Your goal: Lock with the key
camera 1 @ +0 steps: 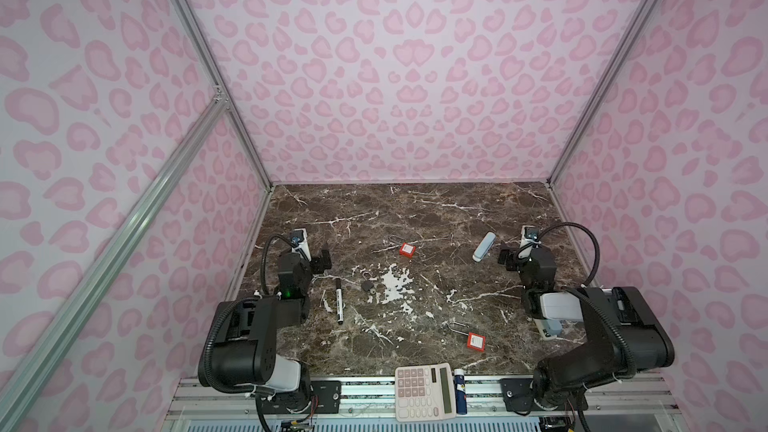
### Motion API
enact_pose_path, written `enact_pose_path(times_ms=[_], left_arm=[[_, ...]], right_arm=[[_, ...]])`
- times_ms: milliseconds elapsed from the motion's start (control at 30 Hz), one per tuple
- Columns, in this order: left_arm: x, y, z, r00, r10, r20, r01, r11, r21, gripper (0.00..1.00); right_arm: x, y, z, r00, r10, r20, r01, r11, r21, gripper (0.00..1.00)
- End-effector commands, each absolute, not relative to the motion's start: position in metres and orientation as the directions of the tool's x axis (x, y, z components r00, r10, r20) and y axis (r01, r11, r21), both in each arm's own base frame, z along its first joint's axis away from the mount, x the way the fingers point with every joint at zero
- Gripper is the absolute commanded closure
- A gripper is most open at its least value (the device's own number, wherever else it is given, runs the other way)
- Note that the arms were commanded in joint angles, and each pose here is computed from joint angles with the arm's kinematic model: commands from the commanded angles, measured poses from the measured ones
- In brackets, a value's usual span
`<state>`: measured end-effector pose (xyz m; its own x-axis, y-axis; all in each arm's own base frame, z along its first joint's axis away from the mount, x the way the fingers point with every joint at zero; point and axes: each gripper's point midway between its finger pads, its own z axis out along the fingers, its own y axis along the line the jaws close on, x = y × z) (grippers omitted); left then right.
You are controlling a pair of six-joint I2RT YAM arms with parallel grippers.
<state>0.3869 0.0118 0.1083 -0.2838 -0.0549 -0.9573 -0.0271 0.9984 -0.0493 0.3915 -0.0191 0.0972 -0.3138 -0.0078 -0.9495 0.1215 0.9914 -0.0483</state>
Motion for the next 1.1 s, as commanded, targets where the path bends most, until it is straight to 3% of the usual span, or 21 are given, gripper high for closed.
enact_pose_path(times_ms=[0, 1067], left_arm=[[0.3886, 0.0110, 0.1163, -0.253, -0.049, -0.966, -0.019, 0.999, -0.046, 0.02], [0.3889, 0.0109, 0.1166, -0.253, -0.051, -0.966, -0.019, 0.999, -0.048, 0.02]], right_arm=[[0.3919, -0.0185, 0.0978, -0.311, -0.003, -0.950, 0.121, 0.992, -0.043, 0.00], [0.3930, -0.0195, 0.0981, -0.310, 0.004, -0.951, 0.116, 0.993, -0.034, 0.00]])
